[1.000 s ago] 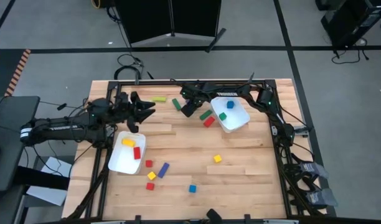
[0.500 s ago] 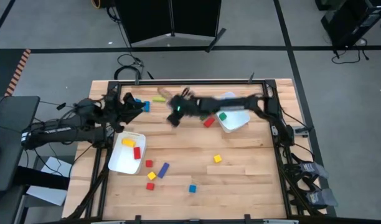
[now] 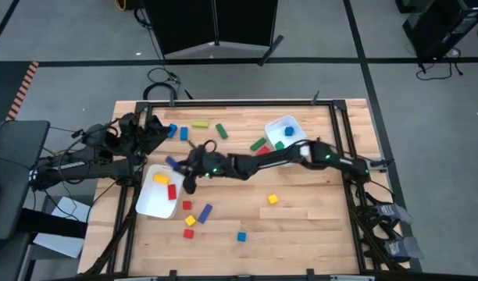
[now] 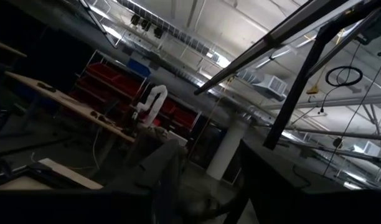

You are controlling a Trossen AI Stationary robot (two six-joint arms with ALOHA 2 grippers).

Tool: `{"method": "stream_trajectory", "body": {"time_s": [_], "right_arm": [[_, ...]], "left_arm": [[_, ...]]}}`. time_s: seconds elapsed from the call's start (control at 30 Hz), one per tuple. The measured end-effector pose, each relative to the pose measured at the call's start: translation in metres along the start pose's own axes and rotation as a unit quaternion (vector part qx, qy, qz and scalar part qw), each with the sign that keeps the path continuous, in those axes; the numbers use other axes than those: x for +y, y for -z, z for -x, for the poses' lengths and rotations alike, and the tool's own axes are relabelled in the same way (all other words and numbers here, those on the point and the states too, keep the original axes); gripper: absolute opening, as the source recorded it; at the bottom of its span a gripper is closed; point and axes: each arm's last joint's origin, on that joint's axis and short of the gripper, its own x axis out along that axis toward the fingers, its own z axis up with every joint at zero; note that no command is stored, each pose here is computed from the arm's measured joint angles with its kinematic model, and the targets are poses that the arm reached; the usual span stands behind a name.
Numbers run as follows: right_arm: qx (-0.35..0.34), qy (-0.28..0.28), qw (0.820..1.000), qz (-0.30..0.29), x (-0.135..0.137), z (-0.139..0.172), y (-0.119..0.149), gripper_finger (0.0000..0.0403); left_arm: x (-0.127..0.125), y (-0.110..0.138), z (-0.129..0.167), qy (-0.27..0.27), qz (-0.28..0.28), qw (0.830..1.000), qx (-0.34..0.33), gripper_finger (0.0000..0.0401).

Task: Sort blocks by size
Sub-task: Put the large purple block into the left white bin, then put the small blue block into the right white bin

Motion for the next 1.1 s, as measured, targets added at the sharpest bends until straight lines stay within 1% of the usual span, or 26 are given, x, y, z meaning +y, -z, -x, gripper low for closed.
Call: {"method": "stream_trajectory", "body": {"time_s": [0.07, 0.17, 0.27, 0.3, 0.33, 0.4, 0.5, 0.57, 0.63, 0.7, 0.77, 0.87, 0.93, 1.03, 1.1], "right_arm": [[0.005, -0.017, 1.0, 0.004, 0.006, -0.014, 0.009, 0.0115], [0.019, -0.037, 0.999, 0.011, 0.014, -0.031, 0.016, 0.0115], [0.037, -0.05, 0.998, 0.03, 0.013, -0.042, 0.019, 0.0115], [0.048, -0.051, 0.997, 0.038, 0.012, -0.043, 0.021, 0.0124], [0.058, -0.05, 0.996, 0.048, 0.01, -0.044, 0.024, 0.0144], [0.062, -0.048, 0.995, 0.064, 0.006, -0.045, 0.025, 0.0204], [0.067, -0.042, 0.993, 0.086, 0.005, -0.04, 0.014, 0.0287], [0.061, -0.024, 0.992, 0.104, 0.005, -0.033, 0.007, 0.0321], [0.044, -0.004, 0.992, 0.117, 0.004, -0.024, 0.005, 0.0337], [0.029, 0.016, 0.991, 0.128, 0.001, -0.008, 0.01, 0.0338], [0.005, 0.04, 0.991, 0.127, -0.005, 0.017, 0.013, 0.0328], [-0.037, 0.077, 0.989, 0.12, -0.015, 0.071, 0.009, 0.0306], [-0.049, 0.105, 0.986, 0.123, -0.024, 0.11, 0.008, 0.0294], [-0.046, 0.141, 0.979, 0.141, -0.032, 0.165, 0.007, 0.0283], [-0.059, 0.155, 0.976, 0.144, -0.031, 0.198, 0.002, 0.028]], "left_arm": [[0.0, 0.0, 0.0, 0.0, 0.0, 1.0, 0.0, 0.0177], [0.0, 0.0, 0.0, 0.0, 0.0, 1.0, 0.0, 0.0176], [0.0, 0.0, 0.0, -0.001, 0.001, 1.0, 0.001, 0.0176], [0.001, 0.001, 0.0, -0.003, 0.001, 1.0, 0.003, 0.0176], [0.001, 0.001, 0.0, -0.005, 0.001, 1.0, 0.006, 0.0176], [0.003, 0.004, 0.0, -0.014, 0.001, 1.0, 0.019, 0.0176], [0.006, 0.008, 0.0, -0.027, -0.012, 0.999, 0.041, 0.0176], [0.008, 0.011, 0.0, -0.037, -0.021, 0.998, 0.056, 0.0176], [0.01, 0.014, 0.001, -0.052, -0.028, 0.996, 0.069, 0.0176], [0.014, 0.018, 0.001, -0.077, -0.035, 0.993, 0.083, 0.0176], [0.019, 0.023, 0.0, -0.108, -0.045, 0.988, 0.102, 0.0176], [0.029, 0.034, -0.007, -0.153, -0.066, 0.977, 0.136, 0.0176], [0.038, 0.045, -0.015, -0.172, -0.073, 0.967, 0.173, 0.0176], [0.055, 0.07, -0.029, -0.181, -0.078, 0.946, 0.257, 0.0176], [0.061, 0.091, -0.036, -0.159, -0.097, 0.926, 0.328, 0.0176]]}}
